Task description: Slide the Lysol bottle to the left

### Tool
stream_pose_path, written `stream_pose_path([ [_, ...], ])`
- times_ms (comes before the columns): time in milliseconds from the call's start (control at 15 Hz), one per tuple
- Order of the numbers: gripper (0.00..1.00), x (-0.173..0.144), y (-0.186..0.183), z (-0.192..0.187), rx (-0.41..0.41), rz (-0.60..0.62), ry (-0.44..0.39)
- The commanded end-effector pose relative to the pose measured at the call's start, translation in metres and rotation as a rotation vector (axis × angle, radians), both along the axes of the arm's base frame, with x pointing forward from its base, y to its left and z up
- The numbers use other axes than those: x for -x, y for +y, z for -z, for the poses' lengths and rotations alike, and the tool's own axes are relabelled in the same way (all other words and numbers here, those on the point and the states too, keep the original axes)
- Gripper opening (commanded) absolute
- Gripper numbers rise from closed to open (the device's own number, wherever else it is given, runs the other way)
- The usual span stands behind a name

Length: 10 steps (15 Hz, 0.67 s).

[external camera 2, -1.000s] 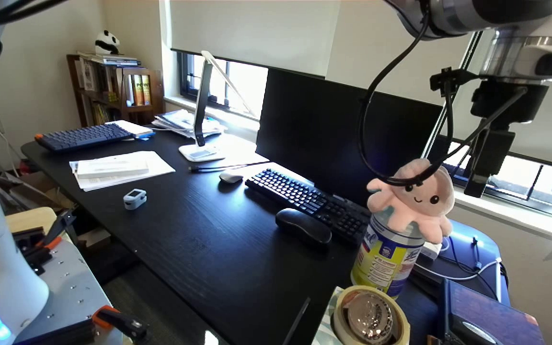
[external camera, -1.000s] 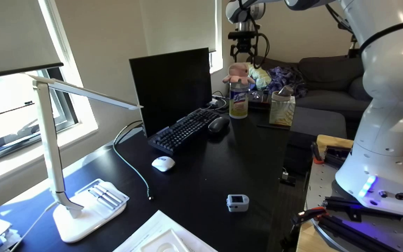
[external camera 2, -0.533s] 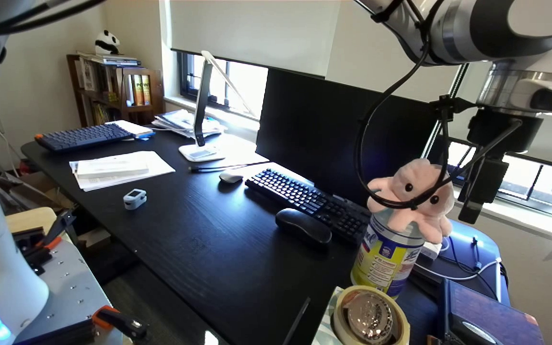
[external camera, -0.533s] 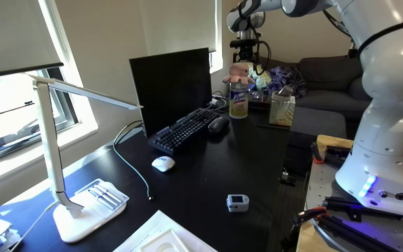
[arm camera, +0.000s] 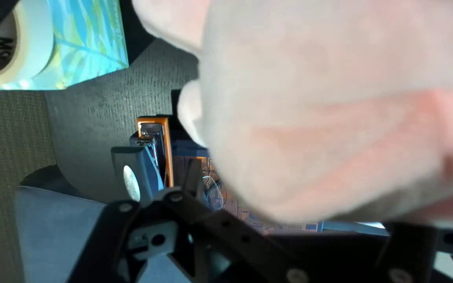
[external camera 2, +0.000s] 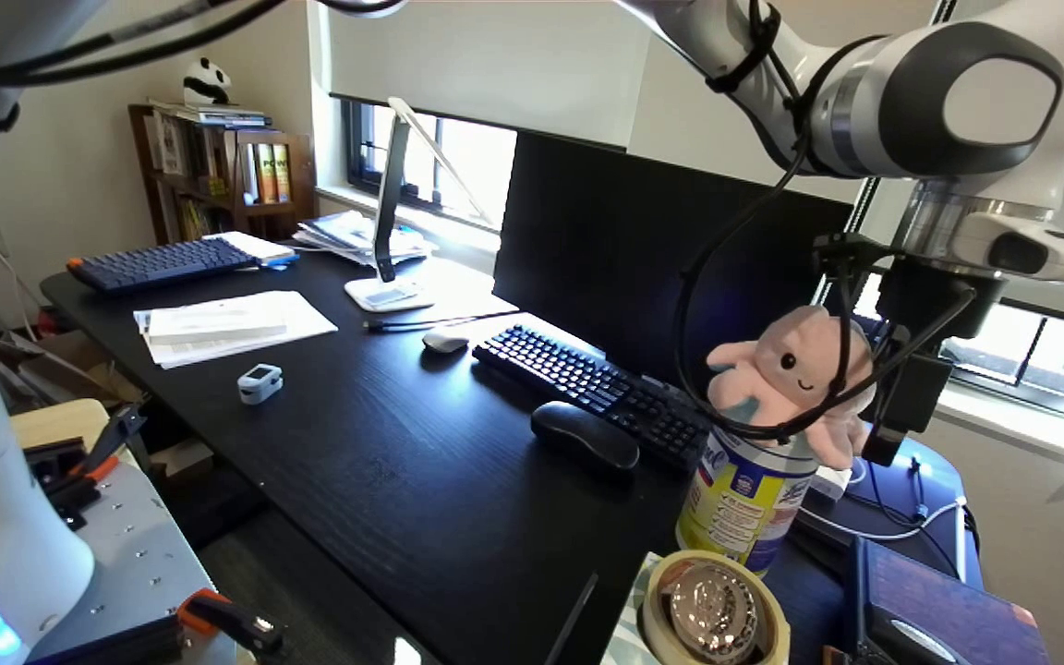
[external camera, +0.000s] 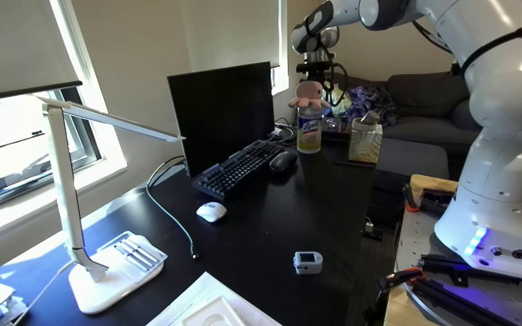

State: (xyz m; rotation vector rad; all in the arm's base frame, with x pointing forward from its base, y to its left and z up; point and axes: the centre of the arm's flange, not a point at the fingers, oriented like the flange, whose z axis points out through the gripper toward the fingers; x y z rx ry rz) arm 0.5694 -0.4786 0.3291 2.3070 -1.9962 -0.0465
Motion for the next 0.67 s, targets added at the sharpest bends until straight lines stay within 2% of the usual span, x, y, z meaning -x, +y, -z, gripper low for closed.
stream_pose_path([
  [0, 1.00, -0.006, 0.004, 0.013, 0.008, -0.072, 0.009],
  [600, 1.00, -0.007, 0.010, 0.039, -0.010, -0.177, 0.047],
])
